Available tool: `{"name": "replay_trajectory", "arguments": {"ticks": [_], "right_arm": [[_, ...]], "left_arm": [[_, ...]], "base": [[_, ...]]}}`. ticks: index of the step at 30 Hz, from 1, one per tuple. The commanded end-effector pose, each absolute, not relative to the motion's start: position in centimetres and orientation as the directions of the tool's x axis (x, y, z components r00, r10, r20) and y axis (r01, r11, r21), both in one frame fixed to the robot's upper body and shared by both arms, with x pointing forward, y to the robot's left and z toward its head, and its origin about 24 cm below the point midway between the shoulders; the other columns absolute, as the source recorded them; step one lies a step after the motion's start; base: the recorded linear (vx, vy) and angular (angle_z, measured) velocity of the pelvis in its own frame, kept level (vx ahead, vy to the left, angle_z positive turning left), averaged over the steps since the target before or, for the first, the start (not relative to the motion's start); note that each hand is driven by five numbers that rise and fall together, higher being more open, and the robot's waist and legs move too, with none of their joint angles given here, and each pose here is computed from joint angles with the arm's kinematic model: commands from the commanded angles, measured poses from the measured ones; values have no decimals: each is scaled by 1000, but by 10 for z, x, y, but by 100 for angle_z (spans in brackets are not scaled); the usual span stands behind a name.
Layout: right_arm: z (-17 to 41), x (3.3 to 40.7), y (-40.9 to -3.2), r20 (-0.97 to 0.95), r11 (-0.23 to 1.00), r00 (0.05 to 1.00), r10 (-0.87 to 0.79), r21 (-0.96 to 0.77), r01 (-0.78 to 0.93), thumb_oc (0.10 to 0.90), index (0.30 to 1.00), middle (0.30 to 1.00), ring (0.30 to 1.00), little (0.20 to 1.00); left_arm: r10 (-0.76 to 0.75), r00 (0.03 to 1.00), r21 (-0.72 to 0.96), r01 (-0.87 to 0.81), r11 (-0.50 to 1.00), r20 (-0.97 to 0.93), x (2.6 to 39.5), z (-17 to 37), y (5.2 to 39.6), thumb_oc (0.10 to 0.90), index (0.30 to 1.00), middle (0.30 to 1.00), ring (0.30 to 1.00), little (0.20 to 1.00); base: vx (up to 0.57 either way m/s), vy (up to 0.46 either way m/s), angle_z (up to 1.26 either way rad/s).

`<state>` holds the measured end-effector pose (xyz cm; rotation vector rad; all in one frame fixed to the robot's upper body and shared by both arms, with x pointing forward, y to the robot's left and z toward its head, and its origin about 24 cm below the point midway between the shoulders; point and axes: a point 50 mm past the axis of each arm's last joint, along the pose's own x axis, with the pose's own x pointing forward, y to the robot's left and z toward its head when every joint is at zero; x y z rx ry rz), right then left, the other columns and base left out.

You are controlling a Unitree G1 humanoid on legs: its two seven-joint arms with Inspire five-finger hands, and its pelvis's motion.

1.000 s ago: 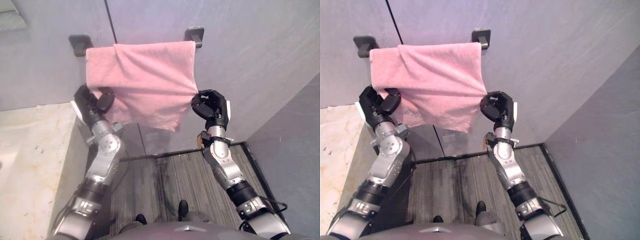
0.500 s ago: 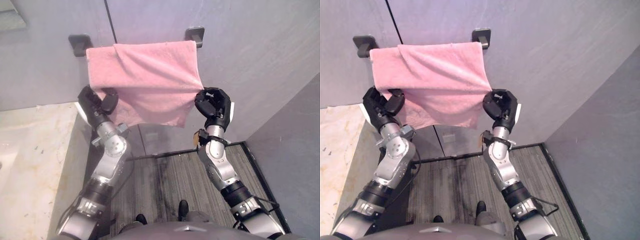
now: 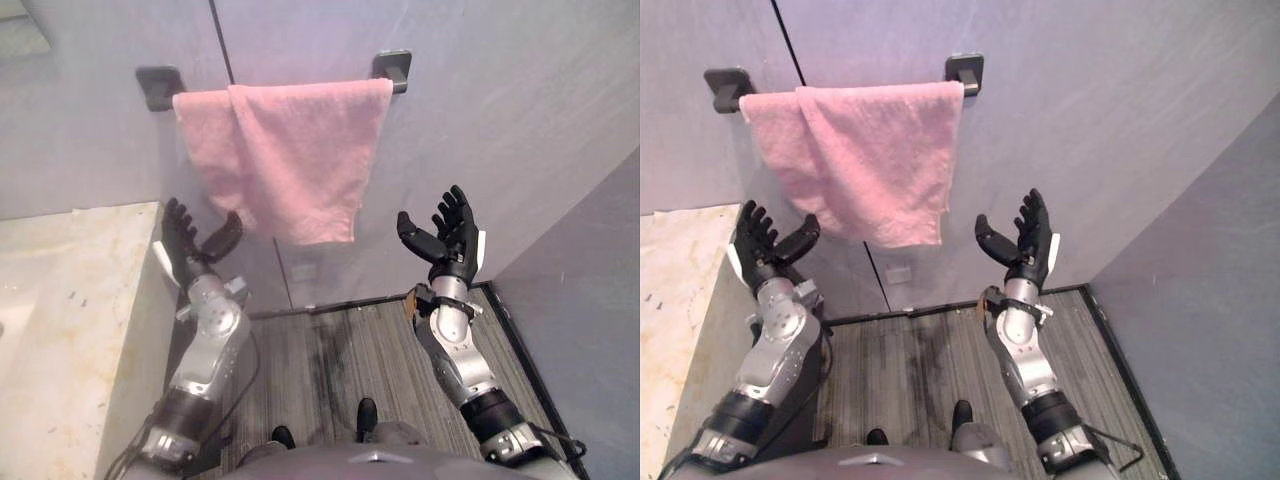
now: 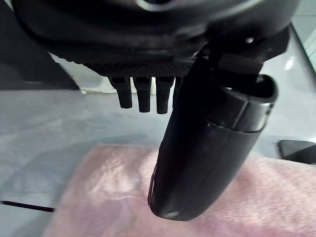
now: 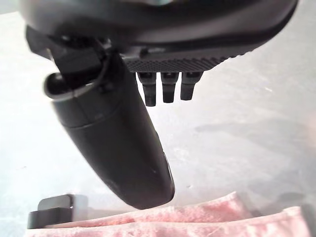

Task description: Organize the bathroom.

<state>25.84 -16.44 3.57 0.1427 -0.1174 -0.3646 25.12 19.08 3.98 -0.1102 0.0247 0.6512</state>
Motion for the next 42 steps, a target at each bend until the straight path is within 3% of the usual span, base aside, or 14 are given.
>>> {"name": "replay_trajectory", "arguments": {"ticks": [1, 6, 11, 13, 15, 17, 20, 24, 29, 30, 35, 42], "right_arm": [[78, 260, -176, 357, 945, 876, -325, 153, 288, 800, 900, 900, 900, 900], [55, 250, -188, 257, 931, 895, -365, 134, 341, 800, 900, 900, 900, 900], [26, 244, -202, 128, 902, 893, -431, 75, 425, 800, 900, 900, 900, 900], [21, 244, -204, 109, 894, 887, -448, 52, 445, 800, 900, 900, 900, 900], [16, 243, -208, 90, 877, 873, -479, 2, 481, 800, 900, 900, 900, 900], [0, 239, -219, 23, 851, 853, -521, -55, 521, 800, 900, 900, 900, 900], [-15, 233, -229, -43, 837, 840, -541, -124, 533, 800, 900, 900, 900, 900], [-42, 216, -247, -182, 809, 793, -581, -241, 537, 800, 900, 900, 900, 900], [-54, 211, -251, -255, 793, 753, -607, -249, 556, 800, 900, 900, 900, 900], [-57, 211, -253, -272, 794, 746, -607, -247, 556, 800, 900, 900, 900, 900], [-74, 204, -243, -350, 832, 757, -551, -292, 471, 800, 900, 900, 900, 900], [-100, 182, -244, -471, 868, 729, -497, -292, 402, 800, 900, 900, 900, 900]], "left_arm": [[572, 820, -35, -572, 819, -28, 254, 45, 202, 800, 900, 900, 900, 900], [562, 793, 9, -576, 817, -237, 234, 5, 211, 800, 900, 900, 900, 900], [538, 669, 55, -600, 798, -512, 199, -53, 221, 800, 900, 900, 900, 900], [523, 665, 54, -590, 806, -533, 192, -60, 222, 800, 900, 900, 900, 900], [471, 681, 41, -546, 837, -561, 185, -68, 220, 800, 900, 900, 900, 900], [323, 689, -52, -464, 884, -649, 175, -85, 207, 800, 900, 900, 900, 900], [262, 689, -67, -411, 909, -676, 168, -95, 199, 800, 900, 900, 900, 900], [172, 568, -52, -356, 933, -805, 139, -125, 202, 800, 900, 900, 900, 900], [91, 440, -47, -292, 955, -893, 123, -144, 209, 800, 900, 900, 900, 900], [69, 374, -36, -266, 963, -925, 115, -151, 213, 800, 900, 900, 900, 900], [98, 141, 54, -285, 957, -985, 78, -163, 228, 800, 900, 900, 900, 900], [146, 8, 137, -310, 941, -989, 44, -165, 248, 800, 900, 900, 900, 900]], "base": [[-140, -96, 1], [-165, -114, 0], [-180, -155, 0], [-226, -110, 7], [-371, -83, 13], [-454, -39, 17], [-386, -20, 19], [-410, 106, -14], [-466, 197, 1], [-622, 188, 10], [-453, 75, -5], [-561, -15, 1]]}}
